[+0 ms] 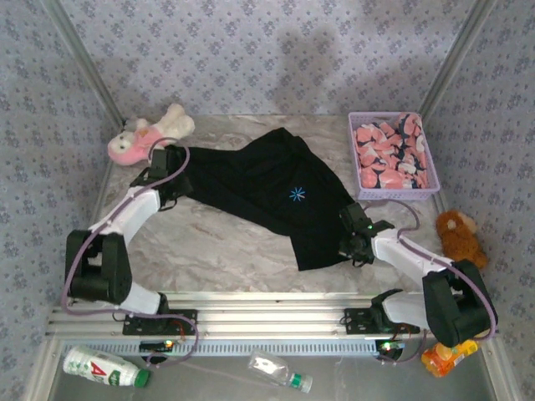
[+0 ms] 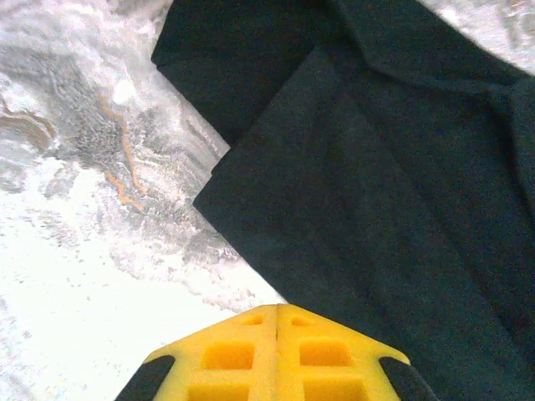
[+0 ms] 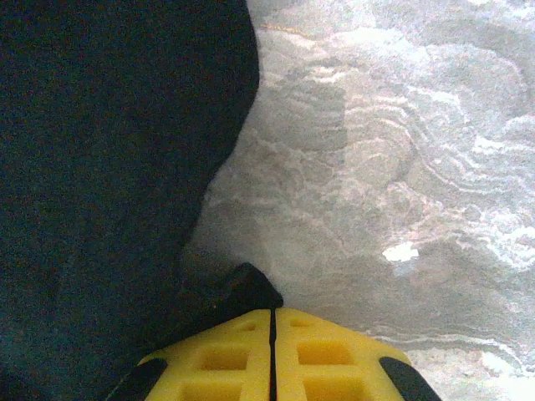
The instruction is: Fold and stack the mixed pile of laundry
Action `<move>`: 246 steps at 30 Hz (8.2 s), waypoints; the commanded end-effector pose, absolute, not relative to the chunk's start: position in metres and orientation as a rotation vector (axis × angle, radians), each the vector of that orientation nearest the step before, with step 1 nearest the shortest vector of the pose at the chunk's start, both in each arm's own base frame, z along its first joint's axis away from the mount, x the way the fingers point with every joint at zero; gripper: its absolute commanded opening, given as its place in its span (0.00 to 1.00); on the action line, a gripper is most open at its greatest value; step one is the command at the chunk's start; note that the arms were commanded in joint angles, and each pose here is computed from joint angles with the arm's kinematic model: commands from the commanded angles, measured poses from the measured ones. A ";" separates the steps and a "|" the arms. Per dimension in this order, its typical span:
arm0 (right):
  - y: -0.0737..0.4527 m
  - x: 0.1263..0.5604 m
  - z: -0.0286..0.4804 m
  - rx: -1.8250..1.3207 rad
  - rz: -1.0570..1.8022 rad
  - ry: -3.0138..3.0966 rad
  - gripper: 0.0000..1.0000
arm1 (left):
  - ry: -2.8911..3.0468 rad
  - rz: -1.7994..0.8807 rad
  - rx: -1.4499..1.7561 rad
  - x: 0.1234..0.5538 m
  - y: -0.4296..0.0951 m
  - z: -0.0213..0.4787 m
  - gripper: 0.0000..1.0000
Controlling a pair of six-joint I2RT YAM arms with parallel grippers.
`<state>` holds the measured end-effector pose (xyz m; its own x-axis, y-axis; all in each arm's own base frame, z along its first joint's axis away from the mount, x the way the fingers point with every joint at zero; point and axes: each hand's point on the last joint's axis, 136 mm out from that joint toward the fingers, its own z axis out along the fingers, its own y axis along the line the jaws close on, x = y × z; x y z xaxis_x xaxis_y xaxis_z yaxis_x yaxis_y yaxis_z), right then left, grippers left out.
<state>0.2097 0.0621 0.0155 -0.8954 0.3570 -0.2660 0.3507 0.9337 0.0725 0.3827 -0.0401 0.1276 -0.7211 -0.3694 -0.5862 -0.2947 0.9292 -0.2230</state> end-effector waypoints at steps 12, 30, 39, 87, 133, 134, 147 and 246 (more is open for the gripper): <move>0.095 0.257 0.034 0.453 0.265 2.653 0.17 | 2.390 -0.069 -0.539 0.411 -0.017 0.088 0.60; 0.097 0.253 0.039 0.456 0.288 2.645 0.18 | 2.350 -0.258 -0.561 0.450 -0.028 0.050 0.52; 0.096 0.254 0.040 0.462 0.283 2.642 0.18 | 2.403 -0.233 -0.577 0.449 -0.027 0.034 0.11; 0.104 0.283 0.086 0.403 0.292 2.570 0.00 | 2.365 -0.480 -0.553 0.399 -0.057 0.137 0.00; 0.116 0.311 0.147 0.437 0.619 2.452 0.00 | 2.259 -0.618 -0.660 0.344 -0.054 0.162 0.00; 0.118 0.317 0.140 0.448 0.620 2.471 0.00 | 2.276 -0.620 -0.671 0.349 -0.056 0.154 0.00; 0.155 0.463 0.473 -0.008 0.792 1.762 0.00 | 1.914 -0.794 -0.339 0.504 -0.088 0.415 0.00; 0.127 0.231 0.057 0.184 0.162 2.877 0.80 | 2.378 -0.229 -0.669 0.373 -0.015 0.107 1.00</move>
